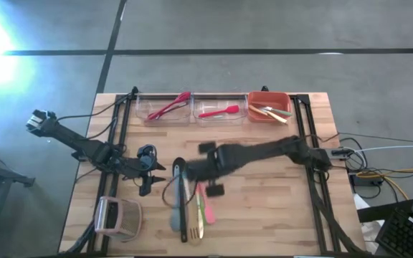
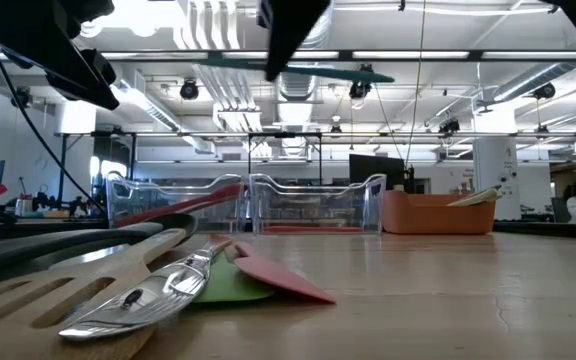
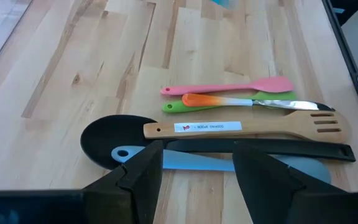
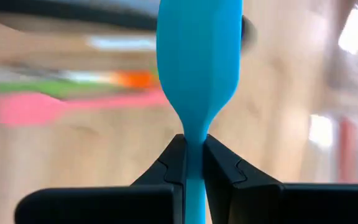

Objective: Pick & Place Kitchen Items
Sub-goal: Put the blue spatula into the right transparent bin, then put the gray serving spoon into the left transparent bin

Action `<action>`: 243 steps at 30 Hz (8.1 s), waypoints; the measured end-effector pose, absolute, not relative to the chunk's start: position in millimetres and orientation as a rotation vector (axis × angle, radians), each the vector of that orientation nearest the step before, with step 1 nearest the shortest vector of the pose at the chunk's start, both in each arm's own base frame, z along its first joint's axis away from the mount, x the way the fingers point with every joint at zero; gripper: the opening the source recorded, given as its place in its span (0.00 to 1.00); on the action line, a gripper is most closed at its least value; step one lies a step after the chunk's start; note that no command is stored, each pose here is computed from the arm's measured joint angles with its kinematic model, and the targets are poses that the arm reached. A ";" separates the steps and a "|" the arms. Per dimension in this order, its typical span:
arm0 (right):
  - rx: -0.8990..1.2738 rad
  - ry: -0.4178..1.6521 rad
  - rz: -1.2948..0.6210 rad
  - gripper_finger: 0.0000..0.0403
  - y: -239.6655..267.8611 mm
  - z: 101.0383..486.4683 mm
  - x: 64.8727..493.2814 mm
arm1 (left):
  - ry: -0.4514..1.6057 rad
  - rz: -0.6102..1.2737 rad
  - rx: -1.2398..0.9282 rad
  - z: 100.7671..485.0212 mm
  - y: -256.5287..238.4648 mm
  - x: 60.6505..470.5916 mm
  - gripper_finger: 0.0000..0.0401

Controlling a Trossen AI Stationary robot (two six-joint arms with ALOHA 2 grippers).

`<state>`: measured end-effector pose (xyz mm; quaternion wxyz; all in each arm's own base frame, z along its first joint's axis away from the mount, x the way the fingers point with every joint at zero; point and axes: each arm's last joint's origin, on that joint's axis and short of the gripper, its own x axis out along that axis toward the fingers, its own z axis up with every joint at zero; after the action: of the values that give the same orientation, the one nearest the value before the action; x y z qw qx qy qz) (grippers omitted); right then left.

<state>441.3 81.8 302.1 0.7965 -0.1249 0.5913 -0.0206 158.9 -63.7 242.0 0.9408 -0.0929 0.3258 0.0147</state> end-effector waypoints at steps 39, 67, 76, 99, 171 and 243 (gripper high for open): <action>-0.260 1.141 0.020 0.04 -228.0 287.4 389.5 | 0.664 0.031 -0.194 242.1 -63.8 158.9 0.49; -0.263 1.103 0.154 0.04 -254.1 201.2 381.4 | 0.664 0.031 -0.193 242.1 -63.8 158.9 0.49; -0.217 1.144 0.162 0.04 -262.2 184.2 390.3 | 0.665 0.031 -0.193 242.0 -63.8 158.8 0.49; -0.140 1.246 0.184 0.09 -276.9 159.5 395.5 | 0.665 0.032 -0.193 242.0 -63.7 158.8 0.49; 0.201 0.800 -0.159 0.02 68.6 314.7 236.3 | 0.597 0.070 -0.222 246.2 -64.0 162.5 0.49; 0.082 0.514 -0.168 0.02 46.0 236.5 146.5 | 1.027 0.162 -0.777 145.1 -108.2 229.3 0.49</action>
<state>146.5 46.0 236.5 0.9629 0.0404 0.2537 -0.0829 229.3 -108.2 145.1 0.7968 -0.3618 0.4781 0.0753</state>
